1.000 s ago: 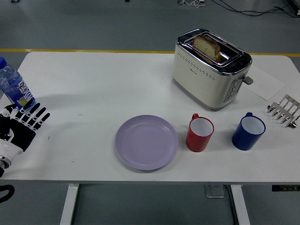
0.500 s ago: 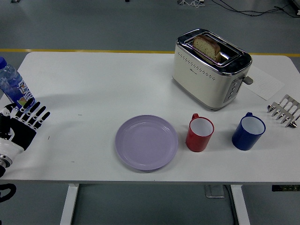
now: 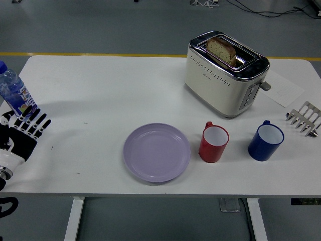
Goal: Push plate across desktop
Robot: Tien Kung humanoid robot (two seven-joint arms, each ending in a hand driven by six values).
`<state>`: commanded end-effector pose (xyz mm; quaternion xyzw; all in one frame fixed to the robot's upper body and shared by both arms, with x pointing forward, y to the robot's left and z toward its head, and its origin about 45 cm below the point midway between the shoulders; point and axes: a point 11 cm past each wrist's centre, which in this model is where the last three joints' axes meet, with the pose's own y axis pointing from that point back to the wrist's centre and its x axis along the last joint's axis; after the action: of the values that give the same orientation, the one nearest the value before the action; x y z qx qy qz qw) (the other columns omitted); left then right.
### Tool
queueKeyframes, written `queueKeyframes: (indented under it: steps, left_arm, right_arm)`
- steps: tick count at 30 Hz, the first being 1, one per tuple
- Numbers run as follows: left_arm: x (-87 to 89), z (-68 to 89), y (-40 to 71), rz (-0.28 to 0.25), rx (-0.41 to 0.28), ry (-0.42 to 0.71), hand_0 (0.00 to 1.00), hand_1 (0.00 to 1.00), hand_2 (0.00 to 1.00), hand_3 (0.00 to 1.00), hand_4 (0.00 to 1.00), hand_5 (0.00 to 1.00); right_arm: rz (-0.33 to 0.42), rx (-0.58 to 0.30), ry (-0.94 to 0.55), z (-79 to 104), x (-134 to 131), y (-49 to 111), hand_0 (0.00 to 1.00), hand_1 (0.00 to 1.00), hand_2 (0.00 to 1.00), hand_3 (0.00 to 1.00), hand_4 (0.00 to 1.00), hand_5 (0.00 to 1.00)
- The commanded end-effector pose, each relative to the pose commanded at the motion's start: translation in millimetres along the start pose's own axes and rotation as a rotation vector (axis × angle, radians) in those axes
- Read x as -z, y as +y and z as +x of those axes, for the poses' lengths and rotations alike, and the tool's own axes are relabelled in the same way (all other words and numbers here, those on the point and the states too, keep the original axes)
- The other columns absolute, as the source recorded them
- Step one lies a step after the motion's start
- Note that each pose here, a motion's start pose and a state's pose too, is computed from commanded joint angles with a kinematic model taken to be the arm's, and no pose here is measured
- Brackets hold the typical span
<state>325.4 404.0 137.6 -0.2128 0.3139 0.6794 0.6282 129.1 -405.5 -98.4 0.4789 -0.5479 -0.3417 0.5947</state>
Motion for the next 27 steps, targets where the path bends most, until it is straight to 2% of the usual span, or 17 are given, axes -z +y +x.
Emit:
queueKeyframes:
  steps: [15, 21, 27]
  left_arm:
    - [3.5, 3.3, 2.6, -0.001, -0.014, 0.004, 0.647, 0.681, 0.675, 0.659, 0.530, 0.998]
    - [-3.5, 1.4, 2.2, -0.067, -0.021, -0.001, 0.647, 0.679, 0.673, 0.652, 0.529, 0.998]
    - [-6.5, 0.6, 2.1, -0.096, -0.025, 0.001, 0.649, 0.678, 0.676, 0.652, 0.530, 0.998]
  right_arm:
    - [-0.017, 0.002, 0.012, -2.2, -7.8, -1.0, 0.640, 0.614, 0.631, 0.578, 0.361, 0.150]
    - [-0.020, 0.002, 0.013, -2.6, -9.1, -1.2, 0.640, 0.614, 0.631, 0.577, 0.361, 0.150]
    - [-0.021, 0.002, 0.013, -2.3, -9.7, -1.2, 0.640, 0.614, 0.631, 0.577, 0.361, 0.150]
